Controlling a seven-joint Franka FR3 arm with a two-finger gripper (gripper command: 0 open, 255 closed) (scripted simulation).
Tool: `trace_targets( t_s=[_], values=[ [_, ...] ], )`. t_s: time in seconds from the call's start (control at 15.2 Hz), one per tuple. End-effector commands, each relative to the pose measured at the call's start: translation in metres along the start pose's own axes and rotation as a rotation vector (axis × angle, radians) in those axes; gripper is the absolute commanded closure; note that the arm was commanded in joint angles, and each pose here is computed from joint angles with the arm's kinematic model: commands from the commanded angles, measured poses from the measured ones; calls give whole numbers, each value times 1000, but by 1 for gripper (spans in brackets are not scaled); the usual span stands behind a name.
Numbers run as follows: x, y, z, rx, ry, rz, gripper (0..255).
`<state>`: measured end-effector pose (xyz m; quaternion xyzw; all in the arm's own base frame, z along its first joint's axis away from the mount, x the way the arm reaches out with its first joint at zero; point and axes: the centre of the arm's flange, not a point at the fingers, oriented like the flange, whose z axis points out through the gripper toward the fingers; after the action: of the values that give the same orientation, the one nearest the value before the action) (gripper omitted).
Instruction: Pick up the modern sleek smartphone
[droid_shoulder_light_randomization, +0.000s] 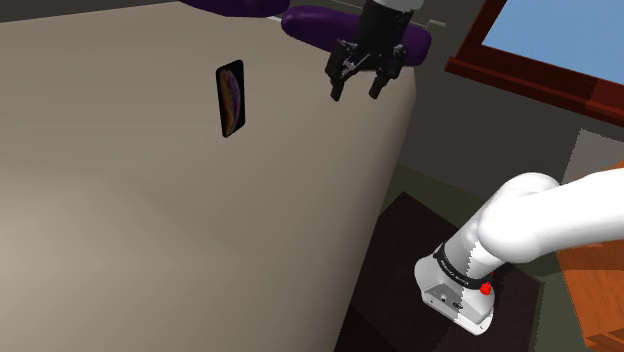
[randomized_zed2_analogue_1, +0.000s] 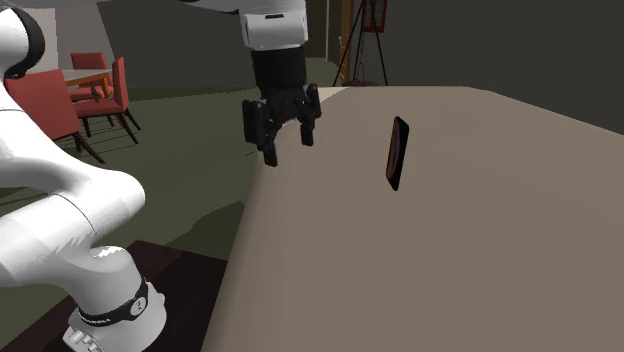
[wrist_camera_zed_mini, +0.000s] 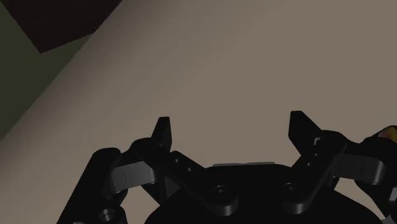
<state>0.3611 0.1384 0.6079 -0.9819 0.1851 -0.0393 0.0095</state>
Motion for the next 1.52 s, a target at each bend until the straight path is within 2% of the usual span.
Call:
trace_targets(
  t_s=[0.0, 0.53, 1.06, 1.45],
  values=[
    [4, -27, -4, -11, 18, 90, 0],
    [47, -128, -17, -62, 90, 420, 0],
    [119, -210, -31, -113, 161, 750, 0],
    [121, -211, -5, -115, 164, 763, 0]
  ],
)
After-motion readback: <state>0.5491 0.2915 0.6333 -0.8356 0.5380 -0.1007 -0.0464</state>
